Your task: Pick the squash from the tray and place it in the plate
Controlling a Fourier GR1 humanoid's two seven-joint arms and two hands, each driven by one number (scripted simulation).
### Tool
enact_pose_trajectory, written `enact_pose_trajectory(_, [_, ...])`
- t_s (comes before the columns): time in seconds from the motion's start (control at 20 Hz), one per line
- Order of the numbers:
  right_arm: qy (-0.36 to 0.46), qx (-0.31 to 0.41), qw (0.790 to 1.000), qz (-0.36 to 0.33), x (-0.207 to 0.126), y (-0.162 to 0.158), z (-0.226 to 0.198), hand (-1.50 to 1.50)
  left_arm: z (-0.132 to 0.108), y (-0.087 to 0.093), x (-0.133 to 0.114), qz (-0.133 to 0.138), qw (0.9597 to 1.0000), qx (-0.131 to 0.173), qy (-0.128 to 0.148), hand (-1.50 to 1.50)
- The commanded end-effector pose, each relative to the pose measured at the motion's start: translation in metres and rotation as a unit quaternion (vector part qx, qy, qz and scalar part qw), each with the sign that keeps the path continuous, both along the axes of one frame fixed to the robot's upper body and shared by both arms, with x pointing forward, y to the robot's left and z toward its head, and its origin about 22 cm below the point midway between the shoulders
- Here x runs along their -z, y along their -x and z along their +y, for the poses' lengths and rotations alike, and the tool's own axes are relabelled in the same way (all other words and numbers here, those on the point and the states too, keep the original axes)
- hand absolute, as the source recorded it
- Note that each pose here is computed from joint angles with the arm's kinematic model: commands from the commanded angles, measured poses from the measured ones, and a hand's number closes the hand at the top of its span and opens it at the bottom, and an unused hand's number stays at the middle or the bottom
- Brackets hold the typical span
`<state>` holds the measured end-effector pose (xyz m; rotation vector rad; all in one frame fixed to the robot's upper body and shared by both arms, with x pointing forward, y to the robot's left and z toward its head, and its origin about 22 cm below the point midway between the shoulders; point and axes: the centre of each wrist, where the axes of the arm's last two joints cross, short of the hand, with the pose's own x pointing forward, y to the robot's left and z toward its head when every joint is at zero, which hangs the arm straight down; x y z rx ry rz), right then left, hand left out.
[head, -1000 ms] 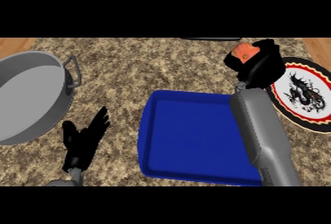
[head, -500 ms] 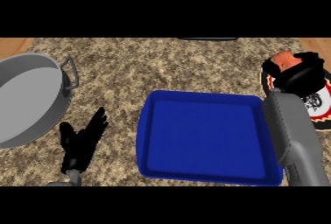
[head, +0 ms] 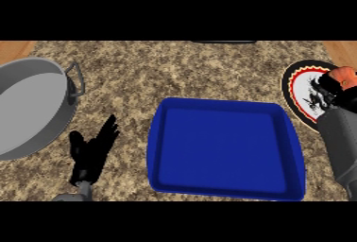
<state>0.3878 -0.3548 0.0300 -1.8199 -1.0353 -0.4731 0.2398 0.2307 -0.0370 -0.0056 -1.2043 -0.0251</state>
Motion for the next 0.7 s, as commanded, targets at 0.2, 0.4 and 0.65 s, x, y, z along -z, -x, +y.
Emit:
enact_pose_trajectory(0.2, [-0.119,0.049,0.99,0.048,0.011,0.022,-0.048,1.5,0.019,-0.003,-0.009,-0.003,1.0,0.001,-0.004,0.0])
enact_pose_trajectory(0.4, [-0.164,0.009,0.98,0.115,0.025,0.034,-0.059,-1.5,-0.007,0.002,-0.002,0.003,1.0,0.0,0.006,0.0])
enact_pose_trajectory(0.65, [-0.168,-0.06,0.982,0.056,-0.005,0.027,-0.073,-1.5,-0.01,-0.008,-0.006,0.001,1.0,0.003,0.006,0.0])
